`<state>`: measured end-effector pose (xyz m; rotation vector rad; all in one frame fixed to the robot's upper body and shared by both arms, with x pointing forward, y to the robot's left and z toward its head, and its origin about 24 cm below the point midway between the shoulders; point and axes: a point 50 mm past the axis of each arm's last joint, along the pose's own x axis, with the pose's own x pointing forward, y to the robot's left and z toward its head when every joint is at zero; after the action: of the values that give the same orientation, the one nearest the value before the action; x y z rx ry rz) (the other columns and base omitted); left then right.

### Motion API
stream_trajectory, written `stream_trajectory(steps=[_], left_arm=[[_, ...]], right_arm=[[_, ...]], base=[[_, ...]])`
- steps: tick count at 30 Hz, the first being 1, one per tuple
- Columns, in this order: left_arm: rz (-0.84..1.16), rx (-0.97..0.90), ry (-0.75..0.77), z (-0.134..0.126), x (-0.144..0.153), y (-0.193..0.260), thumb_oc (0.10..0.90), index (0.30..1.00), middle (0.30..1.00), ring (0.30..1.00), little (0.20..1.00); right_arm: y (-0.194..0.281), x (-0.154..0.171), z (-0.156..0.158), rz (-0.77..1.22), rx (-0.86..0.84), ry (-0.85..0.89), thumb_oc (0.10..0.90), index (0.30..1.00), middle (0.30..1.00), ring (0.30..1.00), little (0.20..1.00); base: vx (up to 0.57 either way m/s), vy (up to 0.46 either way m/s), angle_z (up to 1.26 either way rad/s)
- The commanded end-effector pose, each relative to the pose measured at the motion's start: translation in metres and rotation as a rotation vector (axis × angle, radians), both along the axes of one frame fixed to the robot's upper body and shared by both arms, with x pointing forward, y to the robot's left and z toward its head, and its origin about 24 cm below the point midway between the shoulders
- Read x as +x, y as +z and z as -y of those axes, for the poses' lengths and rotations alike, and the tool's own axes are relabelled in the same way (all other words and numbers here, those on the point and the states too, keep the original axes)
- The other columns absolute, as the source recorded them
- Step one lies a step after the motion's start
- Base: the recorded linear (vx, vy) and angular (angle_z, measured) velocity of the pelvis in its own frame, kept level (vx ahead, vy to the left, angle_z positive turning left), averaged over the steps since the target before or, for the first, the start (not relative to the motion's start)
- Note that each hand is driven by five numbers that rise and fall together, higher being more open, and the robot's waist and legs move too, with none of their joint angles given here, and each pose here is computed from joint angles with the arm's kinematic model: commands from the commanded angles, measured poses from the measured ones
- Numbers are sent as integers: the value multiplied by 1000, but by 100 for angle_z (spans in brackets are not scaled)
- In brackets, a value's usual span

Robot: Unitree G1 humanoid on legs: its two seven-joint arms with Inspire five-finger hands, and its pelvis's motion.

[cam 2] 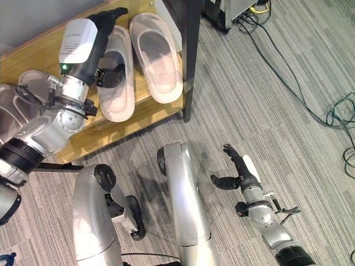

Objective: Arrange the slippers neatly on the shoe rack.

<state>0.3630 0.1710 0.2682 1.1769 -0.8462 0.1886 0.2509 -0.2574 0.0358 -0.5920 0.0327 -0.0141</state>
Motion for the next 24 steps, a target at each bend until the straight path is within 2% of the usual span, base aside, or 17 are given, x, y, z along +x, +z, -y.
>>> stream_trajectory(steps=[1, 13, 17, 19, 20, 21, 24], left_arm=[[280, -57, -78, -1, -28, 63, 800, 900, 900, 900, 900], [285, -227, -210, -11, -55, 57, 800, 900, 900, 900, 900], [266, -333, -314, -12, -68, 53, 800, 900, 900, 900, 900], [173, -503, -418, -14, -73, 36, 800, 900, 900, 900, 900], [174, -505, -418, -15, -74, 37, 800, 900, 900, 900, 900], [78, -625, -489, -17, -74, 23, 800, 900, 900, 900, 900], [-18, -690, -564, -21, -81, 16, 800, 900, 900, 900, 900]], right_arm=[[61, 10, -11, 283, 4, 95, 800, 900, 900, 900, 900], [56, 4, -9, 262, -29, 83, 800, 900, 900, 900, 900], [54, 2, -8, 254, -37, 63, 800, 900, 900, 900, 900], [50, 1, -6, 241, -47, 36, 800, 900, 900, 900, 900], [50, 1, -6, 242, -50, 37, 800, 900, 900, 900, 900], [49, 0, -5, 235, -48, 24, 800, 900, 900, 900, 900], [49, -1, -2, 228, -44, 6, 800, 900, 900, 900, 900]], base=[[-1, -8, 12], [0, -2, 1], [0, 0, 0], [0, 0, 0], [0, 0, 0], [0, 0, 0], [0, 0, 0]])
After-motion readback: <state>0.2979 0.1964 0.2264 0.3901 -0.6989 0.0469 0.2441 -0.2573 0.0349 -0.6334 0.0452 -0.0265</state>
